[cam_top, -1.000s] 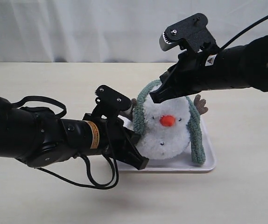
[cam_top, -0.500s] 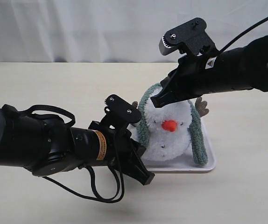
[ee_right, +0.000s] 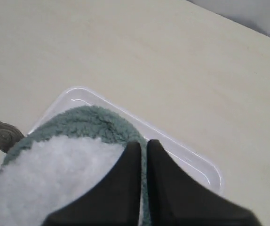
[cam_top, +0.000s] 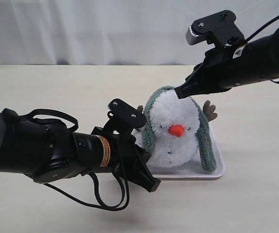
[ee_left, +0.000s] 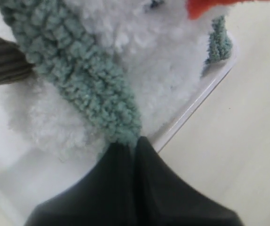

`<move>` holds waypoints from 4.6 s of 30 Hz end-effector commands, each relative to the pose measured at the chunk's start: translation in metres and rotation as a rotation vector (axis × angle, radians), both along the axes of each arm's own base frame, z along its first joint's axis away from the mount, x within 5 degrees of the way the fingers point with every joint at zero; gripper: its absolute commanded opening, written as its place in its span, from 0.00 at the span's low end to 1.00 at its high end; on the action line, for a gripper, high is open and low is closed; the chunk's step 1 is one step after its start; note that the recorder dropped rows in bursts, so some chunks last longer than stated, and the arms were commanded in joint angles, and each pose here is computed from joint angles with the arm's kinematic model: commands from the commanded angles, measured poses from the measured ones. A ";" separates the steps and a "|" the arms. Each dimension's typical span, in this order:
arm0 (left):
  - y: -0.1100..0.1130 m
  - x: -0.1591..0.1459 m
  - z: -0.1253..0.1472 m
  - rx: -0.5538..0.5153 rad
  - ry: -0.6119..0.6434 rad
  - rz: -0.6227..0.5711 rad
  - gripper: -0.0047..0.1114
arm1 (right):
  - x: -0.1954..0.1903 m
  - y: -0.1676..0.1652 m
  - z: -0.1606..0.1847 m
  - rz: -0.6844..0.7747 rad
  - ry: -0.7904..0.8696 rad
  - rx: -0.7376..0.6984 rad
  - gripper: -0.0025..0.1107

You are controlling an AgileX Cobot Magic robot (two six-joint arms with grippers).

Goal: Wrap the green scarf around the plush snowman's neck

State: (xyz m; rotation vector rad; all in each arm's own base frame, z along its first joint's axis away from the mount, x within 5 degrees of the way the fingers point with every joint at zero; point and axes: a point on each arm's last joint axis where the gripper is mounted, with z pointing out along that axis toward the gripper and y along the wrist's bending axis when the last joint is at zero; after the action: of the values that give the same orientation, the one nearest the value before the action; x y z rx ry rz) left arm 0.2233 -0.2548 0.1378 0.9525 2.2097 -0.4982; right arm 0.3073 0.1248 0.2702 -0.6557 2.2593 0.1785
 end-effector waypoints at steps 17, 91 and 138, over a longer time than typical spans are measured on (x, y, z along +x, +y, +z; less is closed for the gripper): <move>0.009 0.029 0.014 -0.141 -0.050 0.079 0.04 | -0.002 0.023 -0.009 0.185 0.123 0.045 0.06; 0.000 0.063 0.055 -0.064 -0.510 -0.374 0.04 | -0.031 0.020 -0.033 0.388 0.380 -0.067 0.06; -0.027 0.053 0.054 0.005 -0.432 -0.425 0.04 | -0.030 0.020 -0.032 0.373 0.372 -0.059 0.06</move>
State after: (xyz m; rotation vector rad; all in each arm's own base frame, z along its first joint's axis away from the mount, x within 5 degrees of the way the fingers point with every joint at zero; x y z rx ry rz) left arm 0.2705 -0.2788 0.1911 1.4081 1.6247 -0.4331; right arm 0.2789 0.1456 0.2416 -1.1308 2.4623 0.4547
